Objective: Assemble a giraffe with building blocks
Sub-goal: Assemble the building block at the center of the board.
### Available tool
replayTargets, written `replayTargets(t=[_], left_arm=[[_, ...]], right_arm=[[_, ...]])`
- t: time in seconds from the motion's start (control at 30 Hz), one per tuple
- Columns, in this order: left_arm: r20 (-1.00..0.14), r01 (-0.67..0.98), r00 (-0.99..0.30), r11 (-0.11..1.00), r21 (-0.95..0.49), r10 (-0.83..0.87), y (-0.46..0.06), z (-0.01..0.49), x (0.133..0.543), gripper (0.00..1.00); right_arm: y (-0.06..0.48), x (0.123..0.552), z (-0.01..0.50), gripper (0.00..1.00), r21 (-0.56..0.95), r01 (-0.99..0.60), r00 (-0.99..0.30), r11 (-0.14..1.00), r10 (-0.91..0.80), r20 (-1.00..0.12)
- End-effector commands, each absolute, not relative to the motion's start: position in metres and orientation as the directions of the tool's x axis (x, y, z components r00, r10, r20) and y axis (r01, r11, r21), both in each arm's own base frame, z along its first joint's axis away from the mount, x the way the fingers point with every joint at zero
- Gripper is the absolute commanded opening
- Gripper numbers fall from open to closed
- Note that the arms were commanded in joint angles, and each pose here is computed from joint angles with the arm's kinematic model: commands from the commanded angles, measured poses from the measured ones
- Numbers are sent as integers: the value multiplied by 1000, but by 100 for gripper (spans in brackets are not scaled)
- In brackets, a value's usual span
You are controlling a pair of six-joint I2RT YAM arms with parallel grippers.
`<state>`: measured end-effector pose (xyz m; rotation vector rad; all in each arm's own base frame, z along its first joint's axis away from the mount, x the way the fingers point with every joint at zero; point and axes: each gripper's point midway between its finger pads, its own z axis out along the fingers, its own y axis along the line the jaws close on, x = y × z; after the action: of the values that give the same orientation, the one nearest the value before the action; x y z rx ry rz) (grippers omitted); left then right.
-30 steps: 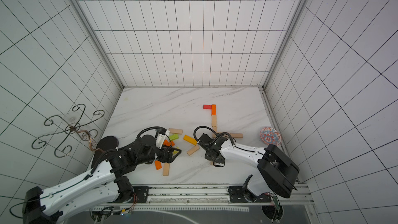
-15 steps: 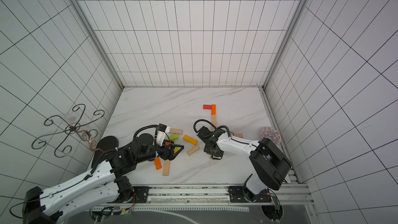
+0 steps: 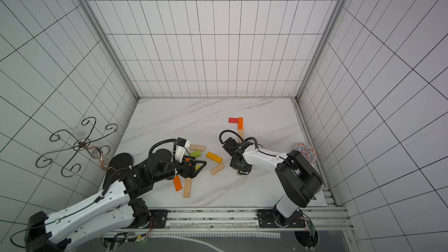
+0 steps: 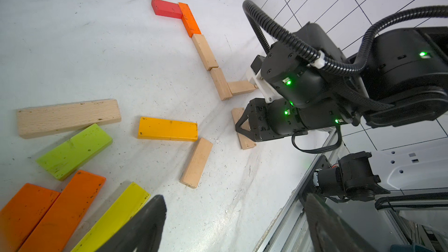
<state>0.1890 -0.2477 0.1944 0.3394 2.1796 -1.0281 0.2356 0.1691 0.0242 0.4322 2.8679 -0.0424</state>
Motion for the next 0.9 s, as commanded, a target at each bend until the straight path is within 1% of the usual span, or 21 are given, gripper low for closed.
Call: replayTargets(t=[0.0,0.2,0.47,0.6,0.73,0.87], left_arm=[[-698,501,-711,638,-585,-81,-248,204,193,90],[-696,496,-713,641,-586,-85,-247,202,194,90],[-695,490,-714,645,-586,-89,-245,202,196,90],[-692,488,-717,649,-584,-84,-246,200,196,90],[-692,485,-717,652,-582,-84,-246,198,197,90],[-691,484,-718,655,-580,-81,-246,197,198,90]], right_arm=[[188,263,46,14,62,288,-913,956,293,-285],[192,267,47,21,64,282,-915,957,288,-284],[187,267,46,37,55,289,-915,956,293,-279],[186,267,46,40,52,282,-918,958,285,-277],[186,269,46,40,49,273,-921,961,276,-275],[184,272,45,35,44,263,-924,964,265,-276]])
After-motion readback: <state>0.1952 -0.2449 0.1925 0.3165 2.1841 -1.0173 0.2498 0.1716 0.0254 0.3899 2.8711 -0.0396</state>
